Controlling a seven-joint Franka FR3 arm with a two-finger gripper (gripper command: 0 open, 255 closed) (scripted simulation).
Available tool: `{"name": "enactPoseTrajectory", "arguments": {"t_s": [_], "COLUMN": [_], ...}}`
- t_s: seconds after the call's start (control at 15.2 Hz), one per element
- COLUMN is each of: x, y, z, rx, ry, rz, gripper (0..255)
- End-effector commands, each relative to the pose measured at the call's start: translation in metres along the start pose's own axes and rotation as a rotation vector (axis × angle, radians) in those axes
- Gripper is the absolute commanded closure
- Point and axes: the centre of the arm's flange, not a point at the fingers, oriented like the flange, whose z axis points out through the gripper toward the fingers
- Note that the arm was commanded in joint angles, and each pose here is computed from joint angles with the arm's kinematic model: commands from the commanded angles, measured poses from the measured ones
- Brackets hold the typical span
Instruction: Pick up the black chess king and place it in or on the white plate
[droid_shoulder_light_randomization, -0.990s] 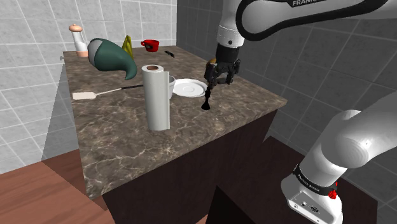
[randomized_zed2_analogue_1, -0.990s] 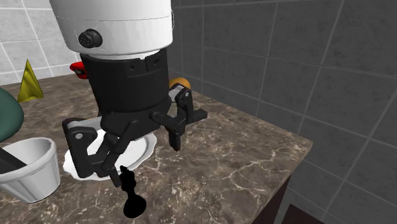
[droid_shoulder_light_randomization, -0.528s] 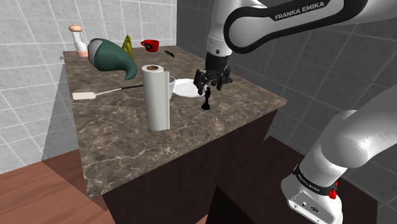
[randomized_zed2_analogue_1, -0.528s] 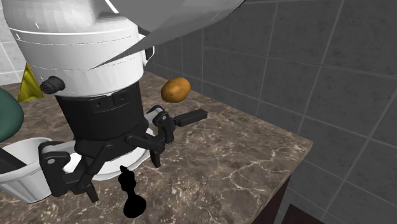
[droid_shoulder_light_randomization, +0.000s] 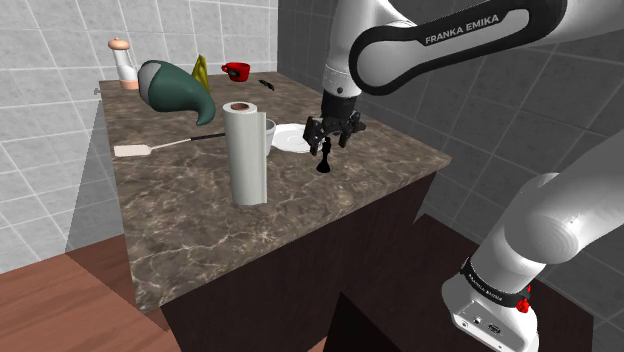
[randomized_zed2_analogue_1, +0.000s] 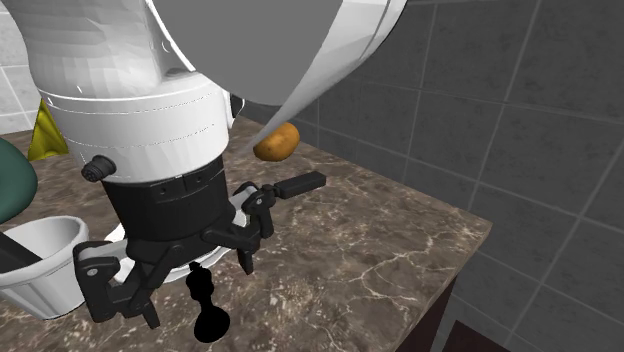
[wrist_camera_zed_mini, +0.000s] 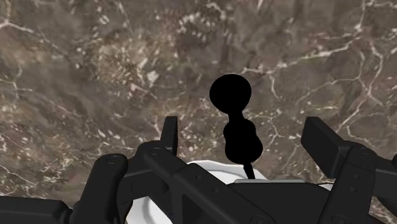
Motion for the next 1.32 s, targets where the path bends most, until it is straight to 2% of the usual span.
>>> {"name": "enactPoseTrajectory", "arguments": {"t_s": [0.0, 0.07, 0.13, 0.73, 1.25], "x": [0.000, 0.000, 0.000, 0.000, 0.005], "y": [0.000, 0.000, 0.000, 0.000, 0.001], "z": [0.000, 0.000, 0.000, 0.000, -0.042], "rx": [0.000, 0.000, 0.000, 0.000, 0.000], "ry": [0.000, 0.000, 0.000, 0.000, 0.000], "rz": [0.000, 0.000, 0.000, 0.000, 0.000], "gripper": [0, 0, 255, 255, 255]}}
